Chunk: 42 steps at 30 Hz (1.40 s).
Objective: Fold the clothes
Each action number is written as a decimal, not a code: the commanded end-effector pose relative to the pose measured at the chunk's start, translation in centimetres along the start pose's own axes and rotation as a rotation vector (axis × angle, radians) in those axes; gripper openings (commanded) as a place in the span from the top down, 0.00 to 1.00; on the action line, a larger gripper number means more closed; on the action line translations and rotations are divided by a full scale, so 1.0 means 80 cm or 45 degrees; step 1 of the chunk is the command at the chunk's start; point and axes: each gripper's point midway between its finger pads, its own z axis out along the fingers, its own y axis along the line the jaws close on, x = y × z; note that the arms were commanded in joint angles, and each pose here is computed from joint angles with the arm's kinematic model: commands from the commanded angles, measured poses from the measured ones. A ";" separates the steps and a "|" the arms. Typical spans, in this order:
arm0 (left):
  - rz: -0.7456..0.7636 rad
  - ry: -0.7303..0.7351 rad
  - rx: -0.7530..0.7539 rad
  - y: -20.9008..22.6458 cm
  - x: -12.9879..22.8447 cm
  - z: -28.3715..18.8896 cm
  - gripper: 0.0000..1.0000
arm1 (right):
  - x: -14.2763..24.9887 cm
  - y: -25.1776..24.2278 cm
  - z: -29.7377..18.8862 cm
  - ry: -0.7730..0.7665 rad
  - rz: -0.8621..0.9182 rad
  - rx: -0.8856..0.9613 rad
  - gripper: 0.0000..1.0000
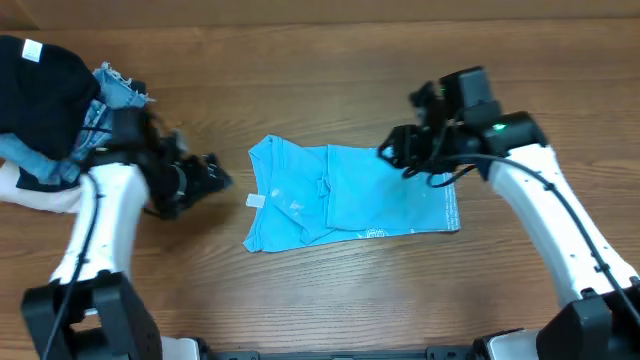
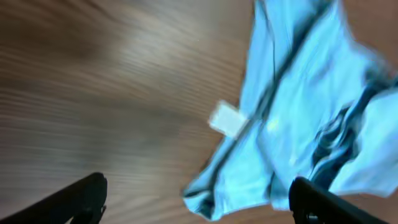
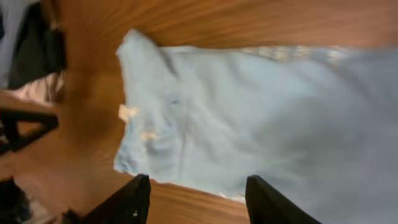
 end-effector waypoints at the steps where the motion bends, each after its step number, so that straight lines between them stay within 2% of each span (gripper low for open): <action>1: 0.270 -0.010 0.061 -0.053 0.019 0.032 0.08 | -0.011 -0.046 -0.021 -0.041 0.117 0.089 0.47; 3: 0.257 -0.035 -0.088 -0.057 0.020 0.054 0.07 | -0.006 -0.061 -0.028 -0.021 0.169 0.110 0.47; 4: 0.273 -0.022 -0.082 -0.061 0.021 0.066 0.08 | -0.005 -0.063 -0.028 -0.015 0.165 0.114 0.47; 7: 0.311 0.054 0.008 -0.069 0.021 0.111 0.20 | -0.004 -0.062 -0.028 -0.011 0.145 0.113 0.47; 10: 0.295 0.159 -0.026 -0.050 0.035 0.146 0.21 | 0.000 -0.063 -0.028 0.006 0.153 0.117 0.47; 12: 0.335 0.191 0.007 -0.051 0.040 0.155 0.20 | 0.000 -0.063 -0.028 0.006 0.153 0.118 0.47; 13: 0.404 0.220 0.133 -0.071 0.047 0.157 0.22 | 0.000 -0.063 -0.028 0.003 0.151 0.117 0.47; 14: 0.429 0.233 0.181 -0.080 0.051 0.156 0.24 | -0.001 -0.063 -0.028 0.000 0.150 0.116 0.47; 18: 0.458 0.323 0.203 -0.081 0.074 0.152 0.31 | 0.001 -0.063 -0.028 0.009 0.155 0.118 0.48; 19: 0.473 0.338 0.201 -0.080 0.078 0.152 0.36 | 0.001 -0.063 -0.028 0.009 0.155 0.119 0.48; 20: 0.472 0.341 0.200 -0.079 0.079 0.151 0.46 | 0.001 -0.063 -0.028 0.009 0.155 0.118 0.48; 21: 0.471 0.341 0.200 -0.079 0.078 0.151 0.69 | 0.001 -0.063 -0.028 0.009 0.155 0.118 0.48; 22: 0.471 0.341 0.200 -0.079 0.079 0.151 0.87 | 0.001 -0.063 -0.028 0.009 0.155 0.118 0.48; 23: 0.465 0.344 0.198 -0.078 0.078 0.151 0.96 | 0.001 -0.063 -0.028 0.009 0.155 0.118 0.48; 25: 0.406 0.357 0.161 -0.069 0.071 0.135 0.96 | 0.002 -0.063 -0.028 0.012 0.157 0.119 0.48; 27: 0.302 0.316 0.016 -0.044 0.044 0.100 0.96 | 0.002 -0.064 -0.028 0.014 0.157 0.119 0.48; 30: 0.213 0.152 -0.120 -0.020 -0.012 0.017 0.96 | 0.002 -0.064 -0.028 0.013 0.157 0.119 0.48; 33: 0.219 -0.004 -0.200 -0.017 -0.059 -0.076 0.96 | 0.001 -0.063 -0.028 0.006 0.154 0.118 0.48; 37: 0.275 -0.031 -0.276 -0.054 -0.056 -0.090 0.96 | -0.002 -0.063 -0.028 -0.004 0.149 0.115 0.48; 42: 0.463 -0.023 -0.439 -0.126 -0.016 -0.047 0.96 | -0.002 -0.063 -0.028 -0.003 0.149 0.115 0.48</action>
